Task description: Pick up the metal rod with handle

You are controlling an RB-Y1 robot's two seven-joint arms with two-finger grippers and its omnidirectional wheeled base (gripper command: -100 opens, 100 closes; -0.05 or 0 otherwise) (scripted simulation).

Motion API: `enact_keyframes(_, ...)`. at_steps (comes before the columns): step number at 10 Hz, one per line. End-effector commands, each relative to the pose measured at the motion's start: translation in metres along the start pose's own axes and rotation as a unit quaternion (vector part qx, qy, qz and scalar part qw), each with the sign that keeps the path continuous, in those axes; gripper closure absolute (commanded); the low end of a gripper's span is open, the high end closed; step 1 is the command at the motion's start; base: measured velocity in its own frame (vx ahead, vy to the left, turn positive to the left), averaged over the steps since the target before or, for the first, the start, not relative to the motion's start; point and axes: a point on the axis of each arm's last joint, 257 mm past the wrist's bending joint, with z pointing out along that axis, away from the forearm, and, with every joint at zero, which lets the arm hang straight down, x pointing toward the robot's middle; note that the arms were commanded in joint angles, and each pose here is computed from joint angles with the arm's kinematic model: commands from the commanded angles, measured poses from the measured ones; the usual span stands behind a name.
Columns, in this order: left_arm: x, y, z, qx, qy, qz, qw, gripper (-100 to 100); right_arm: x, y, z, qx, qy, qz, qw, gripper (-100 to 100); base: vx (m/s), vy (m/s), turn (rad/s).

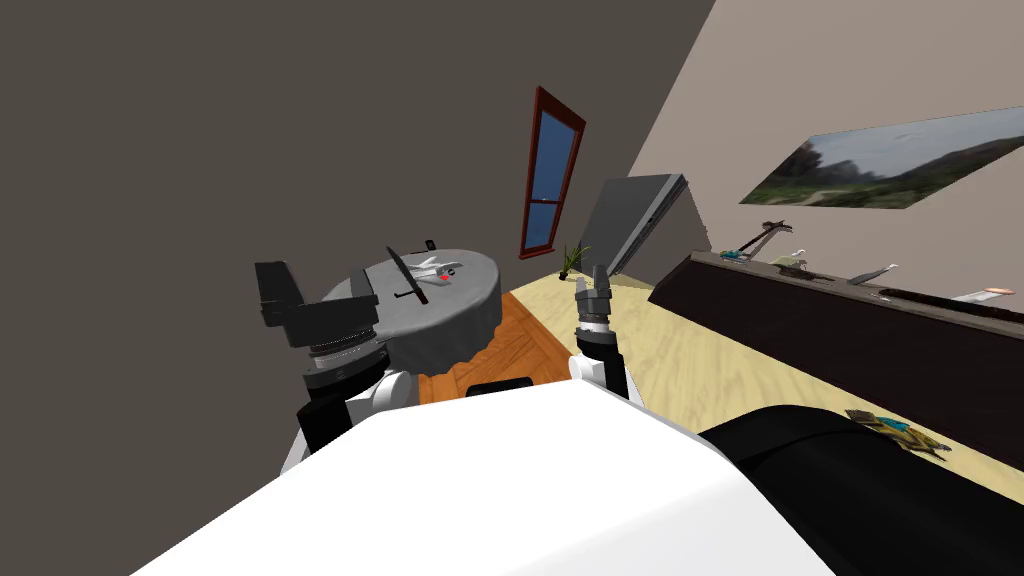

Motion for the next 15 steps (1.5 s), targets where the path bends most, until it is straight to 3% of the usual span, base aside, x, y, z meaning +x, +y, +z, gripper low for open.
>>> enact_keyframes(1, 0.003, 0.003, 0.001, -0.005, 0.013, -0.004, 0.9999, -100, 0.0, 0.0, 0.0, 0.0, 0.0, 0.0, 1.0, 0, 0.006, -0.005, 0.036)
enact_keyframes(5, 0.003, 0.02, 0.005, -0.033, 0.035, -0.032, 0.9983, -100, 0.0, 0.0, 0.0, 0.0, 0.0, 0.0, 1.0, 0, 0.025, -0.017, 0.058)
enact_keyframes(9, -0.007, 0.047, 0.01, -0.075, 0.026, -0.086, 0.9932, -100, 0.0, 0.0, 0.0, 0.0, 0.0, 0.0, 1.0, 0, 0.041, -0.037, 0.096)
enact_keyframes(12, -0.018, 0.069, 0.014, -0.11, 0.003, -0.14, 0.9841, -100, 0.0, 0.0, 0.0, 0.0, 0.0, 0.0, 1.0, 0, 0.053, -0.042, 0.125)
enact_keyframes(15, -0.029, 0.091, 0.017, -0.141, -0.025, -0.202, 0.9688, -100, 0.0, 0.0, 0.0, 0.0, 0.0, 0.0, 1.0, 0, 0.054, -0.057, 0.138)
